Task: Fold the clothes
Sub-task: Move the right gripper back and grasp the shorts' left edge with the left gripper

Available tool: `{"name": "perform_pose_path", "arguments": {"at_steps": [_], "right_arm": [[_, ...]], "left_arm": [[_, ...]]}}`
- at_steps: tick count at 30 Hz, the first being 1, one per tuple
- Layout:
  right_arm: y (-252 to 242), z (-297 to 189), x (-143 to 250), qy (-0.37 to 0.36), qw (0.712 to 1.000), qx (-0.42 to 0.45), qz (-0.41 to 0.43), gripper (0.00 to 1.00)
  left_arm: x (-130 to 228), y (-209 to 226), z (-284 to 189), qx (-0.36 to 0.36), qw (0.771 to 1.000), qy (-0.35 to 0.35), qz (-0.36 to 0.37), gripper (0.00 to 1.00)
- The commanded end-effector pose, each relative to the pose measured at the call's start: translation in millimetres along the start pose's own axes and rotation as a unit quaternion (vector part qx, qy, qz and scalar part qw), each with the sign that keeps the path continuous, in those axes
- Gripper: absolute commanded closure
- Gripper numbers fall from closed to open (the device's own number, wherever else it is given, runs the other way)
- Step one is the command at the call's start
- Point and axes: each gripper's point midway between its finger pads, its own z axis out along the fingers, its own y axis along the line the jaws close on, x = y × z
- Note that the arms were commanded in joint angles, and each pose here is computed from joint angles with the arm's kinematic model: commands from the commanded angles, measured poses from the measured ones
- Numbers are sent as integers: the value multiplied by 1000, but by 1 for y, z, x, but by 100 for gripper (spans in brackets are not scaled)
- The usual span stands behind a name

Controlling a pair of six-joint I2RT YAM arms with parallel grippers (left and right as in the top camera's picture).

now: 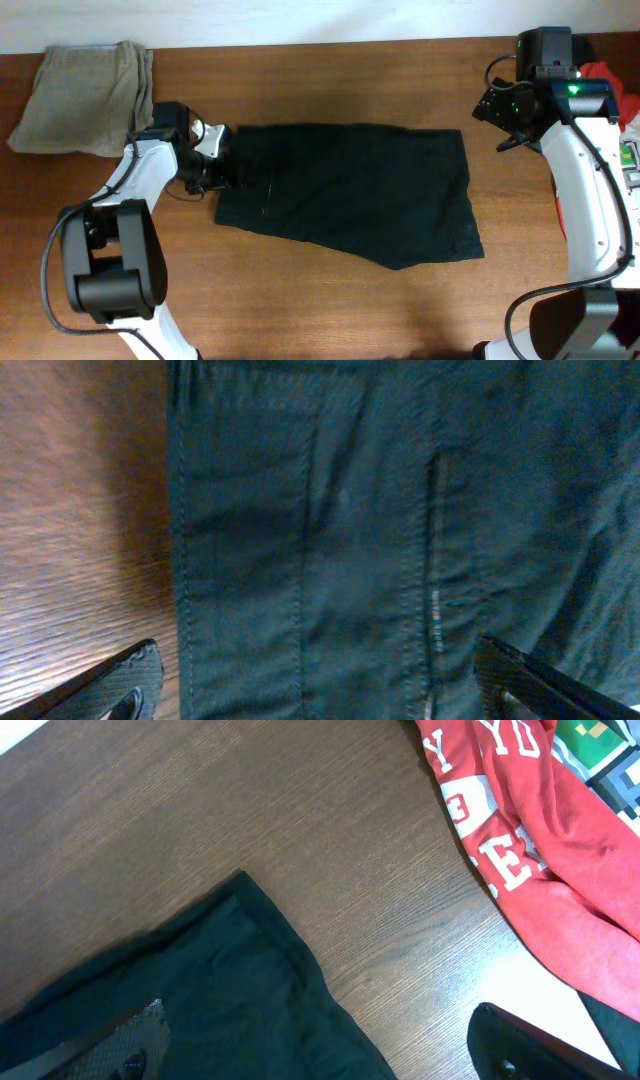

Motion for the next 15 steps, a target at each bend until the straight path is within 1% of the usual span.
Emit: {"name": "perform_pose_path", "arguments": {"at_steps": [1, 7, 8, 9, 10, 11, 13, 14, 15], "right_arm": [[-4, 1, -3, -7, 1000, 14, 4, 1], [-4, 1, -3, -7, 1000, 14, 4, 1], [-4, 1, -3, -7, 1000, 14, 4, 1], [-4, 1, -3, -7, 1000, 14, 4, 1], [-4, 1, -3, -7, 1000, 14, 4, 1], [-4, 1, -3, -7, 1000, 14, 4, 1], [-4, 1, -3, -7, 1000, 14, 4, 1], [-4, 1, -3, -7, 1000, 14, 4, 1], [-4, 1, -3, -7, 1000, 14, 4, 1]], "left_arm": [[4, 3, 16, 15, 1000, 20, 8, 1], [9, 7, 22, 12, 999, 29, 12, 1], [11, 7, 23, 13, 999, 31, 11, 4], [13, 7, 25, 14, 999, 34, 11, 11], [15, 6, 27, 17, 999, 39, 9, 23], [18, 5, 30, 20, 999, 43, 8, 27], [26, 7, 38, 22, 998, 57, 3, 40], [29, 7, 42, 24, 998, 64, 1, 49], [32, 7, 45, 25, 997, 70, -1, 62]]}}
